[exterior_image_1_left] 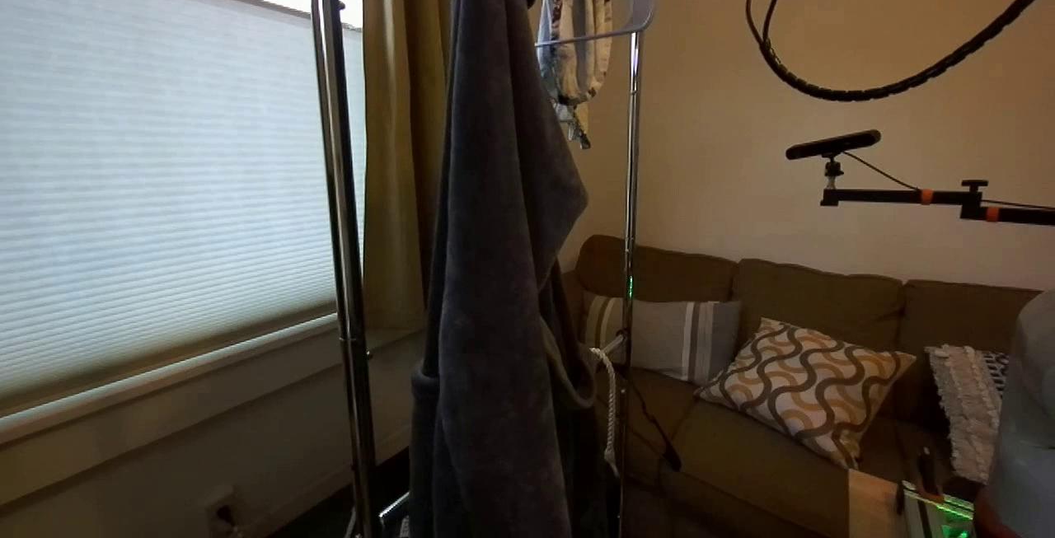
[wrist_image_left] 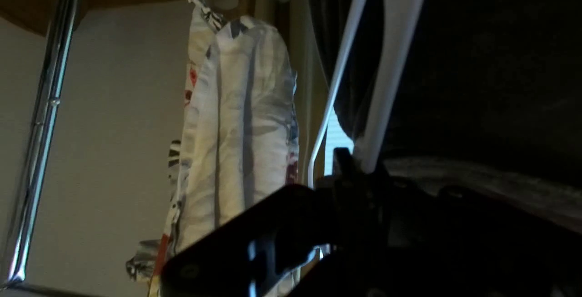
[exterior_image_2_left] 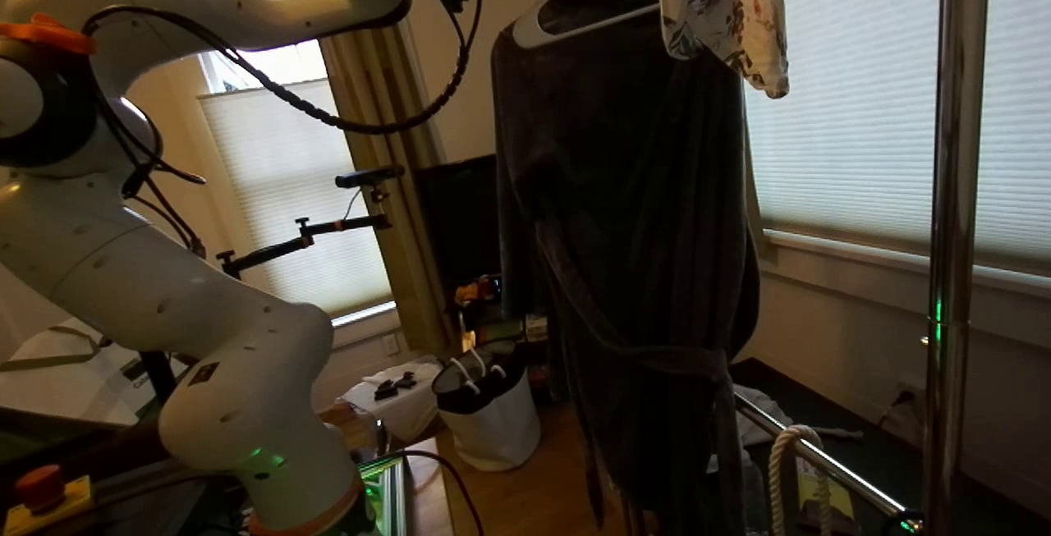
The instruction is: Remove the coat hanger from the top railing and hang it on the bottom railing
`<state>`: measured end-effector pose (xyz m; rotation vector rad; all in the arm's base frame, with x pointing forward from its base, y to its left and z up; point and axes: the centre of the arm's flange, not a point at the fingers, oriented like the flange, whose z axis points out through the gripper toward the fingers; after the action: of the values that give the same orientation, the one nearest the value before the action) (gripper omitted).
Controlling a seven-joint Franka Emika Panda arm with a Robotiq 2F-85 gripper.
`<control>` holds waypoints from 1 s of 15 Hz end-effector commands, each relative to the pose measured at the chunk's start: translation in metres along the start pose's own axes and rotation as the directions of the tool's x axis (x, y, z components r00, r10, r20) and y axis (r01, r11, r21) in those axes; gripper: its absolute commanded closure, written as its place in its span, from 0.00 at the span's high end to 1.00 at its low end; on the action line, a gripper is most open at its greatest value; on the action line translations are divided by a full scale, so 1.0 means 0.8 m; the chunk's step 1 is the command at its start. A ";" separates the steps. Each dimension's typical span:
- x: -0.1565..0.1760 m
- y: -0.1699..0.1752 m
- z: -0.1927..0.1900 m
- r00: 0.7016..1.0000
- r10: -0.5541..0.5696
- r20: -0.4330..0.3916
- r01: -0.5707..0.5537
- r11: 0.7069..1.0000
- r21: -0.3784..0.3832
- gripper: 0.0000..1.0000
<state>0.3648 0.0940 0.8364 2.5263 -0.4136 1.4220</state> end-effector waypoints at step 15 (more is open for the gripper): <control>-0.269 -0.001 0.085 0.905 0.038 0.423 0.025 0.990 -0.141 0.02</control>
<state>0.3232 0.1068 0.6660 2.5937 -0.5780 0.9666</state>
